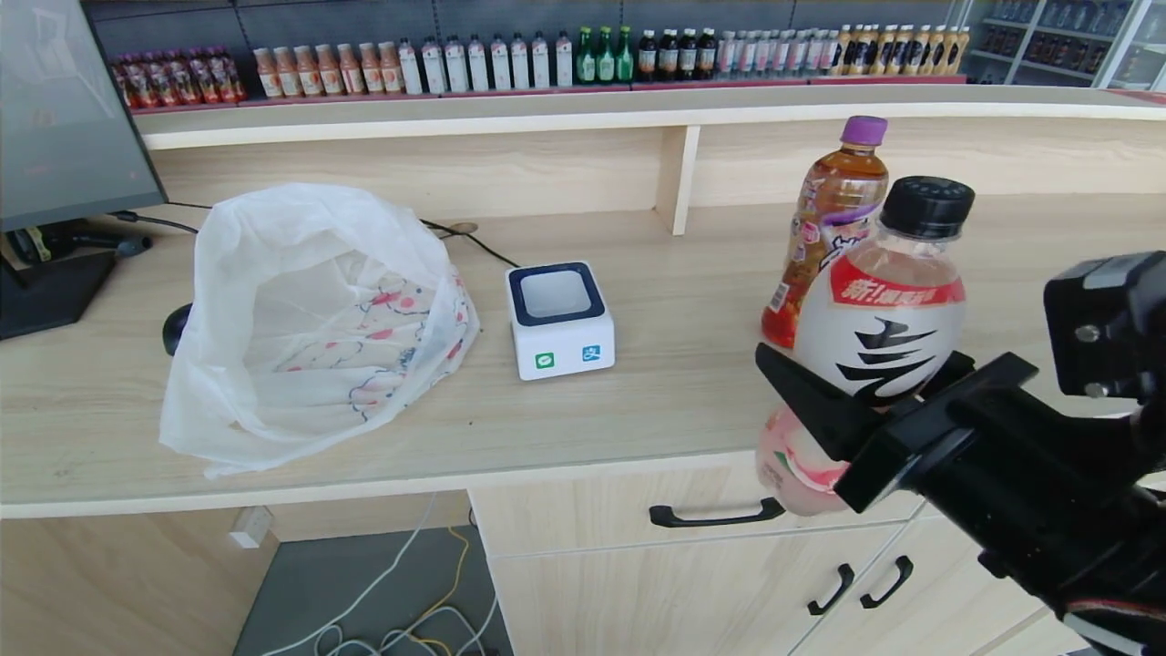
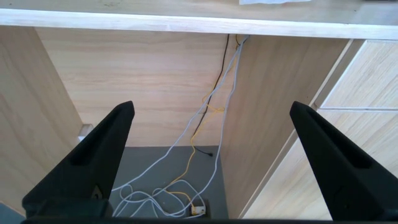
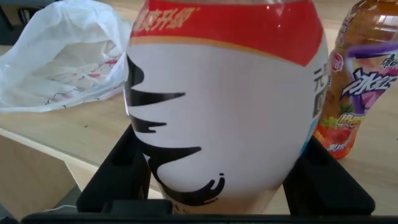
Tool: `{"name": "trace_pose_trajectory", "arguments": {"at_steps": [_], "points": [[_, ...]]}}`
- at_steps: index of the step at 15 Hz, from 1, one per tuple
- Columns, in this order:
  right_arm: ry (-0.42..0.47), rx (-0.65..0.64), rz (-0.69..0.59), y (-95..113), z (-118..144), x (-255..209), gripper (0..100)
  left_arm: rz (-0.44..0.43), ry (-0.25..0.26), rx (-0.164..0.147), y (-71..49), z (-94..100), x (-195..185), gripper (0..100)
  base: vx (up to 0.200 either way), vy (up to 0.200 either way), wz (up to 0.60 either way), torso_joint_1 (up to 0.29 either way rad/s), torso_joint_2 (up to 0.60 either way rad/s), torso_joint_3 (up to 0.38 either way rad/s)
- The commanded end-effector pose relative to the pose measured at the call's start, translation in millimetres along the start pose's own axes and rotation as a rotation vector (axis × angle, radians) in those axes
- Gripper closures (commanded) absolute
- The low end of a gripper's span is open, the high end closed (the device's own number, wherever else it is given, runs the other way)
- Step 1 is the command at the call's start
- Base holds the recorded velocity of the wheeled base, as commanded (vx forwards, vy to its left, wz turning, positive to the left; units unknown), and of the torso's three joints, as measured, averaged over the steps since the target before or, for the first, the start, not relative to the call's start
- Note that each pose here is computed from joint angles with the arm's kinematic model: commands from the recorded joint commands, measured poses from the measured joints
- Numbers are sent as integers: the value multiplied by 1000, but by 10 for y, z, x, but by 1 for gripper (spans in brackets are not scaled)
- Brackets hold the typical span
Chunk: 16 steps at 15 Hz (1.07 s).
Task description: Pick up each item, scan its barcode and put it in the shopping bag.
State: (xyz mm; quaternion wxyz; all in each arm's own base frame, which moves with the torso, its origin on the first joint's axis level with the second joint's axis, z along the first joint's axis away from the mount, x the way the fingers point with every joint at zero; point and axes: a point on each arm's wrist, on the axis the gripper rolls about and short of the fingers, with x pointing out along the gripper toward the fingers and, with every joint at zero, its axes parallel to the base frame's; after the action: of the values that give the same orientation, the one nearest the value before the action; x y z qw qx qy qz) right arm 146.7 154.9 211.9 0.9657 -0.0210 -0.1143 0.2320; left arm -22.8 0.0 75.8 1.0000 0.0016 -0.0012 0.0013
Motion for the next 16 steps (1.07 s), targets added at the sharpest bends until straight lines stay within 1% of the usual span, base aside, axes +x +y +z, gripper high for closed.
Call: {"name": "trace_pose_trajectory", "arguments": {"at_steps": [1, 5, 8, 12, 14, 16], "points": [[-17, 12, 19, -46, 40, -214, 100, 1, -1, 0, 0, 0, 0, 0, 0, 0, 0, 0, 0, 0], [-9, 31, 42, -88, 3, -377, 100, 1, -1, 0, 0, 0, 0, 0, 0, 0, 0, 0, 0, 0], [31, 13, 84, -140, -128, -582, 100, 1, -1, 0, 0, 0, 0, 0, 0, 0, 0, 0, 0, 0], [55, 1, 89, -180, -203, -713, 100, 1, -1, 0, 0, 0, 0, 0, 0, 0, 0, 0, 0, 0], [48, -21, 90, -175, -188, -700, 100, -1, -1, 0, 0, 0, 0, 0, 0, 0, 0, 0, 0, 0], [66, -144, 125, -138, -244, -730, 100, 1, -1, 0, 0, 0, 0, 0, 0, 0, 0, 0, 0, 0]]}}
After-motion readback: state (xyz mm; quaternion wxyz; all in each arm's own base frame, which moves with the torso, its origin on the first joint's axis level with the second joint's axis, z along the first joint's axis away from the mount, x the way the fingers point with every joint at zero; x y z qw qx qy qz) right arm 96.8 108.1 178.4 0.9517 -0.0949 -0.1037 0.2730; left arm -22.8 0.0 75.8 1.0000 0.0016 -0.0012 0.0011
